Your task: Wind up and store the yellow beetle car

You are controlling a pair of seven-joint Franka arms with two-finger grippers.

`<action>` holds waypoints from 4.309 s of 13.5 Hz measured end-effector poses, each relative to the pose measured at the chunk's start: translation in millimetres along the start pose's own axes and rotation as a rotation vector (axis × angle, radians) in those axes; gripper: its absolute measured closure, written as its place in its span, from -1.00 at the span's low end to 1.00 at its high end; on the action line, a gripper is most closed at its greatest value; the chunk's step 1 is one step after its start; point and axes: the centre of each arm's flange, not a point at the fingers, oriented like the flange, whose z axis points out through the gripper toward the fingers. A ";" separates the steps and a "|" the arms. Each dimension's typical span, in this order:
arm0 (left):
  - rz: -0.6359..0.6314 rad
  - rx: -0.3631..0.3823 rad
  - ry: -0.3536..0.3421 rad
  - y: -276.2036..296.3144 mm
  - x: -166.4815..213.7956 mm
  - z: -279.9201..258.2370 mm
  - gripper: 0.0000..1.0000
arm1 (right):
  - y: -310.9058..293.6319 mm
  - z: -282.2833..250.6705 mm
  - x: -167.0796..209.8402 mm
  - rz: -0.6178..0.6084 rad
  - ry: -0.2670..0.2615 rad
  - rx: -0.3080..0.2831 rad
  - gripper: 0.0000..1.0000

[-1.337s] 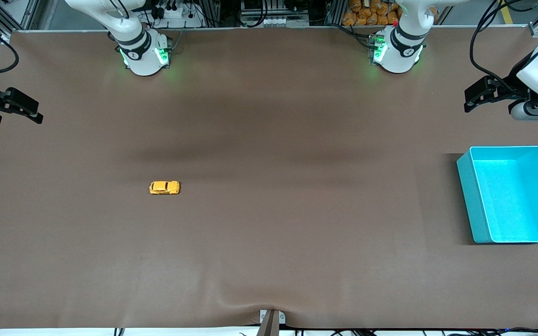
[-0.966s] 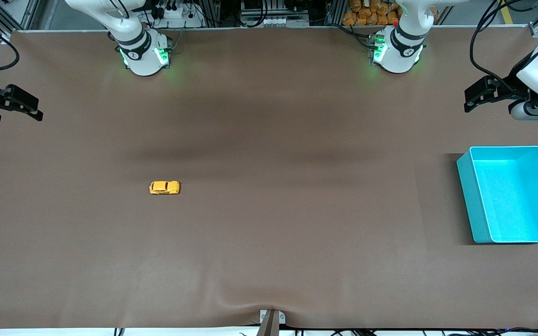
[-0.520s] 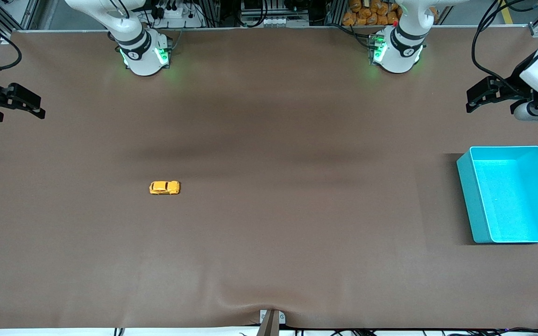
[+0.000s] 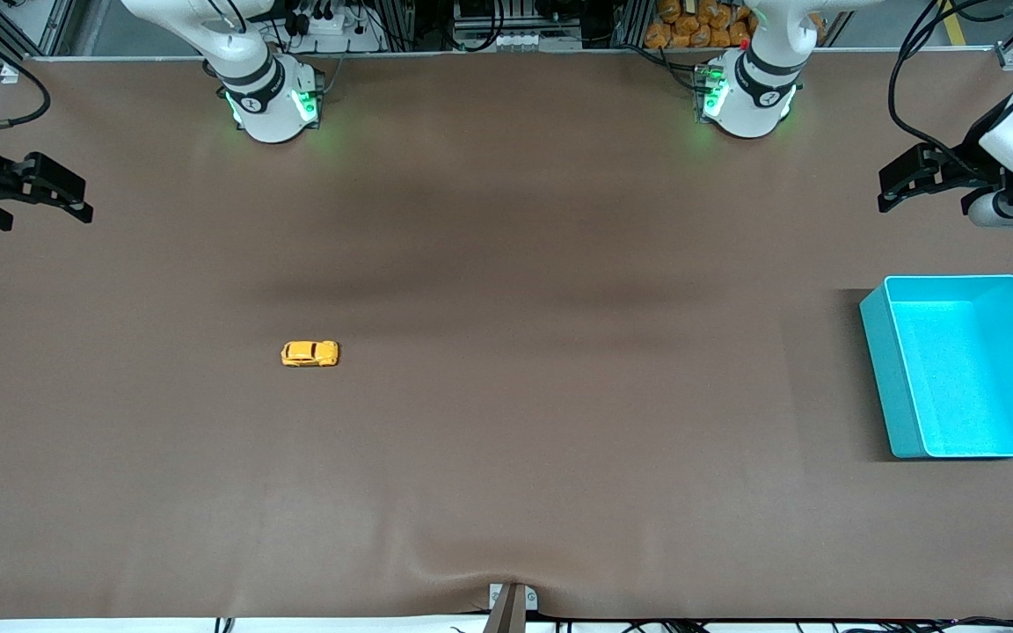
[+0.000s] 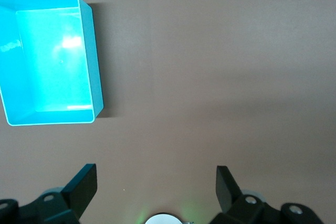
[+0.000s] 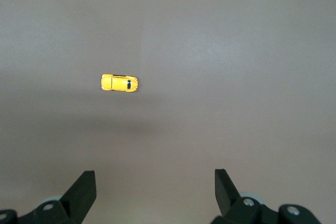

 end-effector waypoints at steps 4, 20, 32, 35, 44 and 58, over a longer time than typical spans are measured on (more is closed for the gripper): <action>0.000 0.000 0.000 -0.1 0.0 0.0 -1.00 | -1.4 -1.8 0.4 -0.003 0.006 -0.001 -1.00; -0.001 0.000 0.000 -0.7 0.0 0.0 -1.00 | -1.8 -7.7 0.7 -0.003 0.020 0.002 -1.00; 0.000 0.000 0.000 -0.3 0.0 0.0 -1.00 | -2.1 -7.8 0.7 -0.003 0.021 0.004 -1.00; 0.000 0.000 0.000 -0.3 0.0 0.0 -1.00 | -2.1 -7.8 0.7 -0.003 0.021 0.005 -1.00; 0.000 0.000 0.000 -0.3 0.0 0.0 -1.00 | -10.4 -13.3 1.3 -0.017 0.031 0.013 -1.00; 0.000 0.000 0.000 -0.1 0.0 -0.1 -1.00 | -86.7 -32.8 2.0 -0.163 0.073 0.056 -1.00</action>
